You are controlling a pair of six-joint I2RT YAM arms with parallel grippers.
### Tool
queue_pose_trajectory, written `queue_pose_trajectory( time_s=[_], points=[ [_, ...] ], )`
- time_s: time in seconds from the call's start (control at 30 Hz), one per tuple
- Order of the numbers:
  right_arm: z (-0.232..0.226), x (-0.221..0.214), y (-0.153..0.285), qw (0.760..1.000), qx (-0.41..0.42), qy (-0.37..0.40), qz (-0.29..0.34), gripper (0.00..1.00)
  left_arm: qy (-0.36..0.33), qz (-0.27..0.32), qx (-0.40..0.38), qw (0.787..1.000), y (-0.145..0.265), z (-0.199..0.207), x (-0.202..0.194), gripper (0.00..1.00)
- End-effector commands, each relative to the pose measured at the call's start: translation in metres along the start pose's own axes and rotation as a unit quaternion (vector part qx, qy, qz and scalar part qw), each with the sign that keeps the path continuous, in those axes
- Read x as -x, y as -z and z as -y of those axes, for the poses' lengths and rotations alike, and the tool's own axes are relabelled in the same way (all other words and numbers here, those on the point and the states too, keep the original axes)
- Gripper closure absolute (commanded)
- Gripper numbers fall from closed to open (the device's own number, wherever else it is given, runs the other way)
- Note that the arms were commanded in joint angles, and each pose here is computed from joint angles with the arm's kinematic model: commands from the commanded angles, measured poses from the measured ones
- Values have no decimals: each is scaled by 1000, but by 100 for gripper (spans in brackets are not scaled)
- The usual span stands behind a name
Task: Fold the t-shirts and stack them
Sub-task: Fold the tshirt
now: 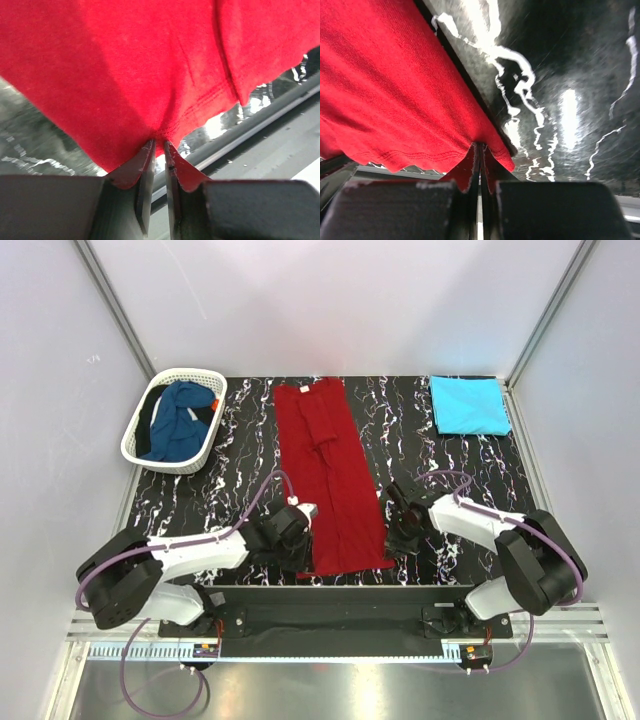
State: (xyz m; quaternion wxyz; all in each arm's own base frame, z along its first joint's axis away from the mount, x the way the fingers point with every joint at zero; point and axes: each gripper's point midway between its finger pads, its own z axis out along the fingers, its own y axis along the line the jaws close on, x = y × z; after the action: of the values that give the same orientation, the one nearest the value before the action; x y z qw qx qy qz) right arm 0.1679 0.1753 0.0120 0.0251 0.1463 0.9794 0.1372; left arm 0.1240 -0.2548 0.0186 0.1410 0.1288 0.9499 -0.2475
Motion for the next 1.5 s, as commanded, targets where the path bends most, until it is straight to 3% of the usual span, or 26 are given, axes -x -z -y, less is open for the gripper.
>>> queue_pose_trajectory(
  time_s=[0.0,0.37,0.53,0.8,1.1,1.23,1.27,1.47],
  points=[
    [8,-5,-2,999,-46,-23,17,100,-6,-4,75,997,5,-35,-11,79],
    [-41,-14,41,999,24,1,43,98,-15,40,58,997,41,-20,7,72],
    [-27,-12,35,999,0,6,54,99,-5,37,32,999,40,-6,10,72],
    [9,-23,-8,997,-67,23,22,100,37,6,59,998,18,-26,-13,74],
    [-8,-15,19,998,-39,27,47,100,16,46,36,998,57,-8,8,67],
    [-8,-14,30,997,-32,33,59,86,17,63,34,997,68,-9,11,62],
    [-7,-13,33,997,-29,42,62,77,31,62,40,997,66,-16,8,61],
    [-1,-17,28,997,-36,55,41,67,73,61,27,995,62,-35,2,54]
  ],
)
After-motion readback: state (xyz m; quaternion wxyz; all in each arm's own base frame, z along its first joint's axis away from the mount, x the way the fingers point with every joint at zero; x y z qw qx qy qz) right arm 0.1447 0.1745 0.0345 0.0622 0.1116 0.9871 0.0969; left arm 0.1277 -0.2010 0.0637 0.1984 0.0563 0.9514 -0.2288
